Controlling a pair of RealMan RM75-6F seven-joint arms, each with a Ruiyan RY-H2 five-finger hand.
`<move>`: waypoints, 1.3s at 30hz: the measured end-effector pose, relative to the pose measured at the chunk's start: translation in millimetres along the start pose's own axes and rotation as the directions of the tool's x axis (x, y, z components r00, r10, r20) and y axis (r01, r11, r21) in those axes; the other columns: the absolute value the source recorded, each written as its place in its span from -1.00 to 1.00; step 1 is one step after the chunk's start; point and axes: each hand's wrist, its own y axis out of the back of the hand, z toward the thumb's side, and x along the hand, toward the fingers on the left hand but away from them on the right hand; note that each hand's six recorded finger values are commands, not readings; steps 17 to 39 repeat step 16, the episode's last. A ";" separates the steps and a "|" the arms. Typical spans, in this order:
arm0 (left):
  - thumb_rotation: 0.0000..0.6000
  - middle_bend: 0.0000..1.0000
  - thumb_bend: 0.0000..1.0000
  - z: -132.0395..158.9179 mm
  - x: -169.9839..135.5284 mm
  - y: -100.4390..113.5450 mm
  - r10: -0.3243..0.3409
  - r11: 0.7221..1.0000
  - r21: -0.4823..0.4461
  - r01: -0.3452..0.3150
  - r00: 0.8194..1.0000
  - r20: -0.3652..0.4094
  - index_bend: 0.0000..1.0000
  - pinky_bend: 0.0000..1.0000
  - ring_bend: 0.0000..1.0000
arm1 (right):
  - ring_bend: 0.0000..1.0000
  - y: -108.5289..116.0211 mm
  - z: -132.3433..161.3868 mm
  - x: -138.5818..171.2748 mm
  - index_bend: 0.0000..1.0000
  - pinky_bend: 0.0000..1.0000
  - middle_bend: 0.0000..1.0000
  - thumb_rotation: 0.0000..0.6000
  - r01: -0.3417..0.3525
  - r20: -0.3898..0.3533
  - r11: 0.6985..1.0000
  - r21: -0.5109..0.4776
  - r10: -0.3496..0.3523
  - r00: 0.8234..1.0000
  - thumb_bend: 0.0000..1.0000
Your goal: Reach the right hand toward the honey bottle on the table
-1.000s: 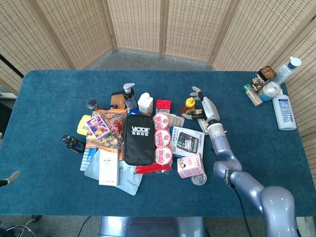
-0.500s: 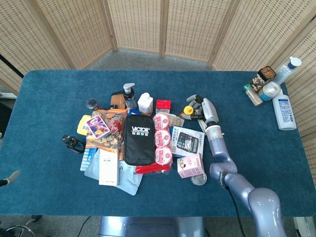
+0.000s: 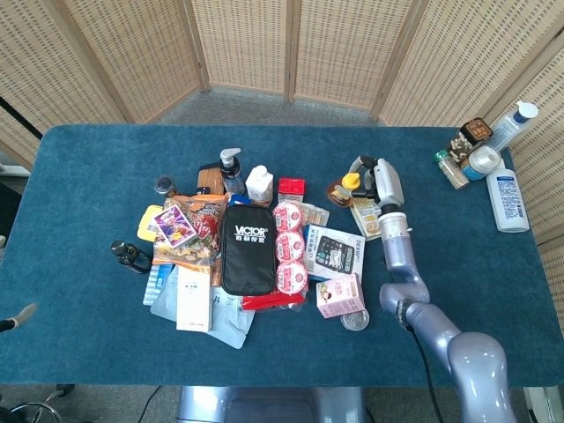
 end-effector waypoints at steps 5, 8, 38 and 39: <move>1.00 -1.00 -1.00 0.6 -0.1 -0.7 -0.010 1.000 -0.006 0.010 1.000 0.007 -1.00 -1.00 -1.00 | 0.73 19.6 20.9 -4.5 0.26 0.73 0.93 1.00 0.036 -0.053 0.999 0.012 -0.035 0.998 -1.00; 1.00 -1.00 -1.00 0.2 -0.1 -0.5 -0.014 1.000 -0.011 0.014 1.000 0.010 -1.00 -1.00 -1.00 | 0.73 30.1 37.0 -5.1 0.26 0.73 0.93 1.00 0.055 -0.088 0.998 0.014 -0.053 0.995 -1.00; 1.00 -1.00 -1.00 1.0 -0.5 -0.5 -0.025 0.999 -0.020 0.025 0.999 0.028 -1.00 -1.00 -1.00 | 0.73 52.1 84.6 5.0 0.26 0.73 0.93 1.00 0.083 -0.163 0.996 0.017 -0.079 0.984 -1.00; 1.00 -1.00 -1.00 1.0 -0.5 -0.5 -0.025 0.999 -0.020 0.025 0.999 0.028 -1.00 -1.00 -1.00 | 0.73 52.1 84.6 5.0 0.26 0.73 0.93 1.00 0.083 -0.163 0.996 0.017 -0.079 0.984 -1.00</move>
